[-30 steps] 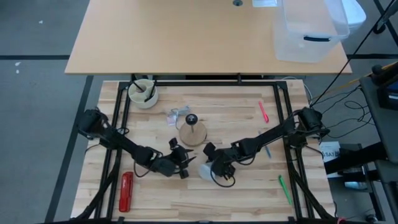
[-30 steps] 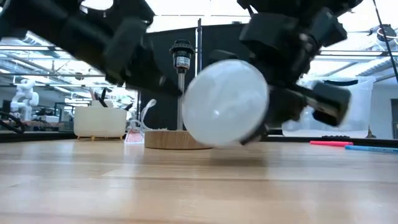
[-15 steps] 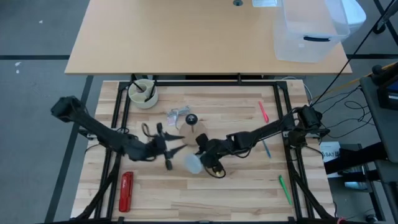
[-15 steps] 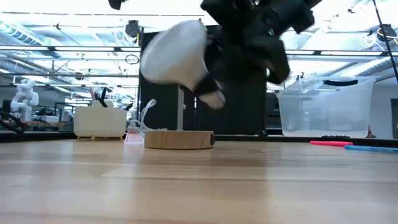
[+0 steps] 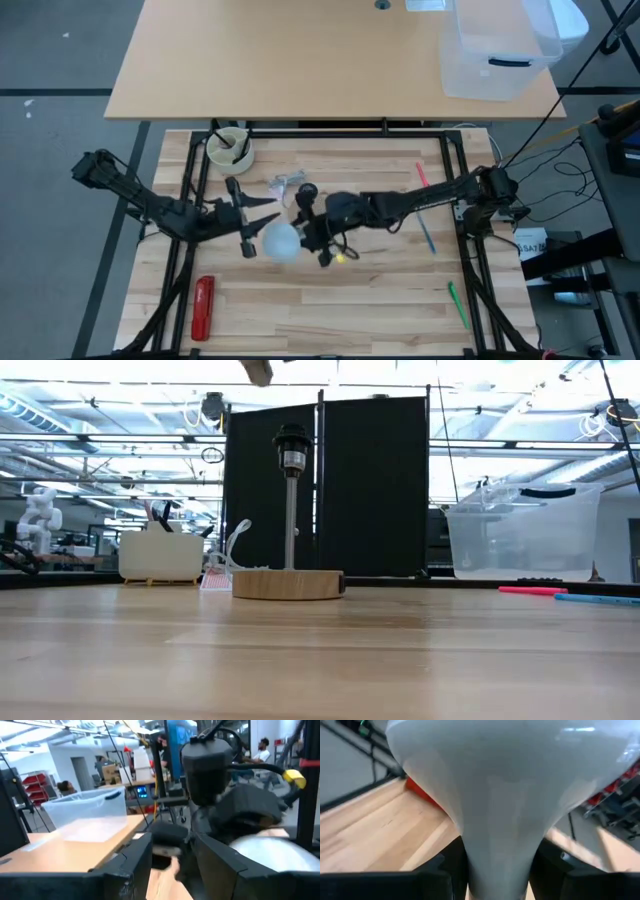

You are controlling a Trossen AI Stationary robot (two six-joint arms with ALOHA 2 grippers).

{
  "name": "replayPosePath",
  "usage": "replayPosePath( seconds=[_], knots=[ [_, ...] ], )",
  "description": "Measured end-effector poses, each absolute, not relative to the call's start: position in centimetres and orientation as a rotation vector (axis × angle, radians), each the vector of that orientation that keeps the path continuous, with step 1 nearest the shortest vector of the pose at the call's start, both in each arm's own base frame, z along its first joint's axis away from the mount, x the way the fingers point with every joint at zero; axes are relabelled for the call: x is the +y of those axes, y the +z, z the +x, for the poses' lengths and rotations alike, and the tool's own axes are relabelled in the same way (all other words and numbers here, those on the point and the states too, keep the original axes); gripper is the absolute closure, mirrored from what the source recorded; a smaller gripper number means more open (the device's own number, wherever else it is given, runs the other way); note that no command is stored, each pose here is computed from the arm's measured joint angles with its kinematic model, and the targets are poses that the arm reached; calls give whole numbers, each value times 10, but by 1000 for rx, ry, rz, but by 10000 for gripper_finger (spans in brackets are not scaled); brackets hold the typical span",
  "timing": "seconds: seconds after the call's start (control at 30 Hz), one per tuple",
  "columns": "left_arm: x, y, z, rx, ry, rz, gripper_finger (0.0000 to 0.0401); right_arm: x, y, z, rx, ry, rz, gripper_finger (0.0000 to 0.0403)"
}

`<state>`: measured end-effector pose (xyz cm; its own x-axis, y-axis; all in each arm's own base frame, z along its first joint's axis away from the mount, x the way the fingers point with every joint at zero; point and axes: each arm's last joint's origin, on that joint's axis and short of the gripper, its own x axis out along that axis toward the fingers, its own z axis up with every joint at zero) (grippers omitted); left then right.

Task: Screw lightbulb
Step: Insert the lightbulb into the desk lamp

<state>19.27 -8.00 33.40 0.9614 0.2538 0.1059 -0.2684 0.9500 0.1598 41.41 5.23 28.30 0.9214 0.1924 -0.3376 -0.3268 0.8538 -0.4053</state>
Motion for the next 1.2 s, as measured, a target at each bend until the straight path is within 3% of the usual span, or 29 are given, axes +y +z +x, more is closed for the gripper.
replayPosePath(
  seconds=[0.43,0.77,1.2],
  knots=[
    [-70,364,169,-279,223,264,248,-29,319,401,226,234,-281,251],
    [-53,370,173,-342,291,228,248,-67,327,393,120,447,-131,250],
    [-46,367,177,-318,311,222,248,-97,288,374,-66,434,-67,250]
  ],
)
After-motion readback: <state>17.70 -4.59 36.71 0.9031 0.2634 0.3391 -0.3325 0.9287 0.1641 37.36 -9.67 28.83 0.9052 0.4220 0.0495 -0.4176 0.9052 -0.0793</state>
